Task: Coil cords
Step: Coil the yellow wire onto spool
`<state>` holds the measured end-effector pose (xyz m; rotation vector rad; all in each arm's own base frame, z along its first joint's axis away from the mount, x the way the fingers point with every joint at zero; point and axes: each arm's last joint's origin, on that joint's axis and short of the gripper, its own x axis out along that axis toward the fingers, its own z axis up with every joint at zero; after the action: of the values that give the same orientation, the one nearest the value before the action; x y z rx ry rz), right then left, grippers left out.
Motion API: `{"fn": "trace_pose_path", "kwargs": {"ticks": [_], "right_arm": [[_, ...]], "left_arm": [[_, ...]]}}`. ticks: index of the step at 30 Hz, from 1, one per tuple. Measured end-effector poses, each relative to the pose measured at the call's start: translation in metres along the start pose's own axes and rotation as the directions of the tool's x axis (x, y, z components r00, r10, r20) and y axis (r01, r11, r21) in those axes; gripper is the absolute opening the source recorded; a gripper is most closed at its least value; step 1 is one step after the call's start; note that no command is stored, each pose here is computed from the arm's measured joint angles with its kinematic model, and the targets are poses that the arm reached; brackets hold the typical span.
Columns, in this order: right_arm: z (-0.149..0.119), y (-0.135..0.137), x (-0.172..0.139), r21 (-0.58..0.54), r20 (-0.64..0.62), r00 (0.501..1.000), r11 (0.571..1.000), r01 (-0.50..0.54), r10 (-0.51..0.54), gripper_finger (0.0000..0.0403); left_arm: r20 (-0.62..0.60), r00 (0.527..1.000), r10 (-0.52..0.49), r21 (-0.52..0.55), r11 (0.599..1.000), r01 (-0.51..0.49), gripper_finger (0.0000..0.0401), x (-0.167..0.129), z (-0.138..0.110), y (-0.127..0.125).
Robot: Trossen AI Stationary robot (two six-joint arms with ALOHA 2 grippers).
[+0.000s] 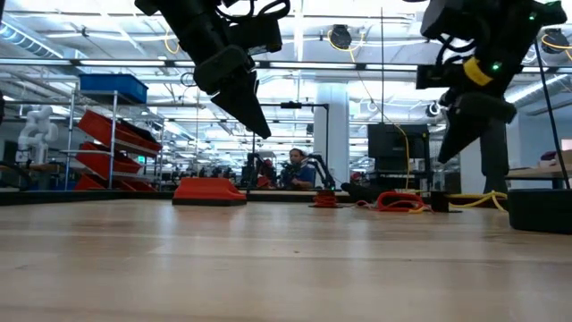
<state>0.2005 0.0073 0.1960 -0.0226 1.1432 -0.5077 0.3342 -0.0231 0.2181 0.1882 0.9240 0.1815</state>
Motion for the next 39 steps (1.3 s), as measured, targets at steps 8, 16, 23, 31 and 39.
{"fn": "trace_pose_path", "kwargs": {"ticks": [8,16,23,31,39], "right_arm": [[-0.019,0.005,0.020,-0.045,-0.002,0.996,0.995,0.086,-0.087,0.0088],[-0.037,0.003,0.041,-0.081,0.069,0.981,0.980,0.184,-0.179,0.0175],[-0.041,-0.005,0.052,-0.063,0.101,0.963,0.964,0.257,-0.250,0.0189],[-0.034,-0.018,0.060,-0.034,0.125,0.955,0.960,0.276,-0.270,0.0188],[-0.042,-0.030,0.070,0.040,0.059,0.968,0.969,0.242,-0.245,0.0187]], "left_arm": [[0.000,1.000,0.000,-0.001,1.000,0.000,0.0244,0.000,0.000,0.000],[0.001,1.000,0.000,-0.001,1.000,0.000,0.0244,0.000,0.000,0.000],[0.008,1.000,0.001,-0.003,1.000,-0.001,0.0244,0.000,0.001,0.000],[0.008,1.000,0.001,-0.003,1.000,-0.001,0.0244,0.000,0.001,0.000],[0.008,1.000,0.002,-0.003,1.000,-0.002,0.0244,0.000,0.001,0.000]]}}
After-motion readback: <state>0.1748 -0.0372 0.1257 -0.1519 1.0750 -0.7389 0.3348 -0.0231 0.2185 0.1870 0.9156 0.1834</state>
